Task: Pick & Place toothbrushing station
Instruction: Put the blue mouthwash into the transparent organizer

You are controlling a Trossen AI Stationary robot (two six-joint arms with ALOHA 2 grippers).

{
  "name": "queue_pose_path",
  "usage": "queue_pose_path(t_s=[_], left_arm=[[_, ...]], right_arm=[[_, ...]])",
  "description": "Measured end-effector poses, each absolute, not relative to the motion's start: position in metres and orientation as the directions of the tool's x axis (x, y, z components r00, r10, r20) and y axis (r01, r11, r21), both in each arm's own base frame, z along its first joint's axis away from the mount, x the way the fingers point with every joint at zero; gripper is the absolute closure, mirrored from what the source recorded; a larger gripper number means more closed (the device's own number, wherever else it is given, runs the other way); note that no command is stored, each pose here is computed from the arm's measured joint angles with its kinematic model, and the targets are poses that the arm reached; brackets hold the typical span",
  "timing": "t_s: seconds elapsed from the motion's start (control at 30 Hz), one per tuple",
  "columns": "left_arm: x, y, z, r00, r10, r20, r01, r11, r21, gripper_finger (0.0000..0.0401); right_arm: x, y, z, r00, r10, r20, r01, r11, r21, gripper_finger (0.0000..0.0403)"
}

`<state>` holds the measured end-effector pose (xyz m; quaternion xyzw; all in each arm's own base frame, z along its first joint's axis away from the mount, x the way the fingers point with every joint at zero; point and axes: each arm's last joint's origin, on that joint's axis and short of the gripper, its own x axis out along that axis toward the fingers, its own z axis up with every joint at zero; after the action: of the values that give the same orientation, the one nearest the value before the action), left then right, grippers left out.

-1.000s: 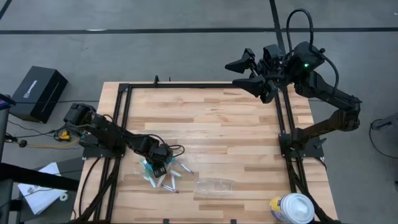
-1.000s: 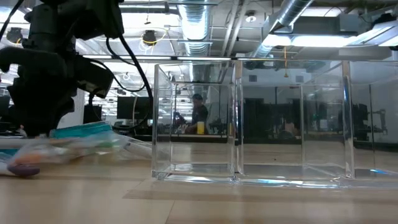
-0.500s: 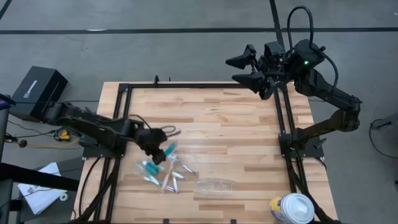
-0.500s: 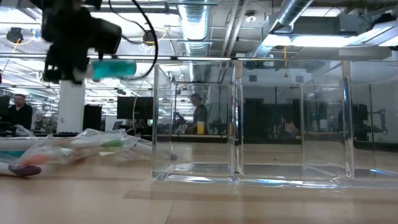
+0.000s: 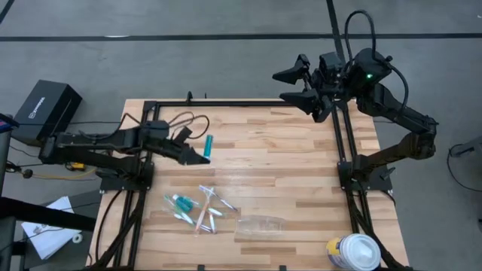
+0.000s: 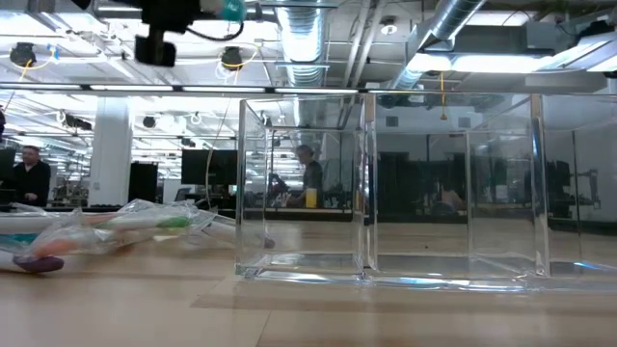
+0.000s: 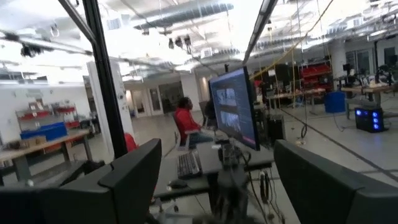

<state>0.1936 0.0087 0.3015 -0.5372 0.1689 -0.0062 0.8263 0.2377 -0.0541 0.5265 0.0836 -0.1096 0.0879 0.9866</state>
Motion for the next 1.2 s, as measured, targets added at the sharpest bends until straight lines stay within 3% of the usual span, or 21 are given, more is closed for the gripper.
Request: queue_pose_path(t_s=[0.17,0.3,0.4,0.53,0.73,0.87,1.2], left_arm=[[0.204,0.015,0.318,0.979,-0.188,-0.082,-0.001,0.397,-0.918,0.0316],[0.210,0.018,0.331,0.982,-0.170,0.081,0.156,0.493,-0.856,0.0316],[0.215,0.019,0.336,0.975,-0.169,0.145,0.217,0.571,-0.791,0.0316],[0.224,0.020,0.336,0.978,-0.163,0.129,0.207,0.706,-0.678,0.0316],[0.237,0.021,0.347,0.975,-0.173,0.141,0.221,0.835,-0.503,0.0316],[0.243,0.022,0.354,0.973,-0.172,0.155,0.225,0.860,-0.457,0.0316],[0.243,0.031,0.361,0.971,-0.144,0.192,0.220,0.854,-0.471,0.0316]], right_arm=[[0.242,-0.055,0.511,0.986,0.147,0.081,-0.160,0.968,0.195,0.0101],[0.253,-0.057,0.496,0.985,0.172,-0.022,-0.157,0.939,0.305,0.0101],[0.266,-0.057,0.490,0.957,0.289,-0.024,-0.252,0.868,0.429,0.0101],[0.291,-0.060,0.484,0.910,0.413,0.030,-0.359,0.750,0.556,0.0101],[0.325,-0.060,0.478,0.816,0.559,0.146,-0.518,0.598,0.612,0.0101],[0.342,-0.065,0.464,0.815,0.565,0.129,-0.500,0.573,0.650,0.0101],[0.352,-0.069,0.455,0.827,0.549,0.117,-0.498,0.620,0.607,0.0101]])
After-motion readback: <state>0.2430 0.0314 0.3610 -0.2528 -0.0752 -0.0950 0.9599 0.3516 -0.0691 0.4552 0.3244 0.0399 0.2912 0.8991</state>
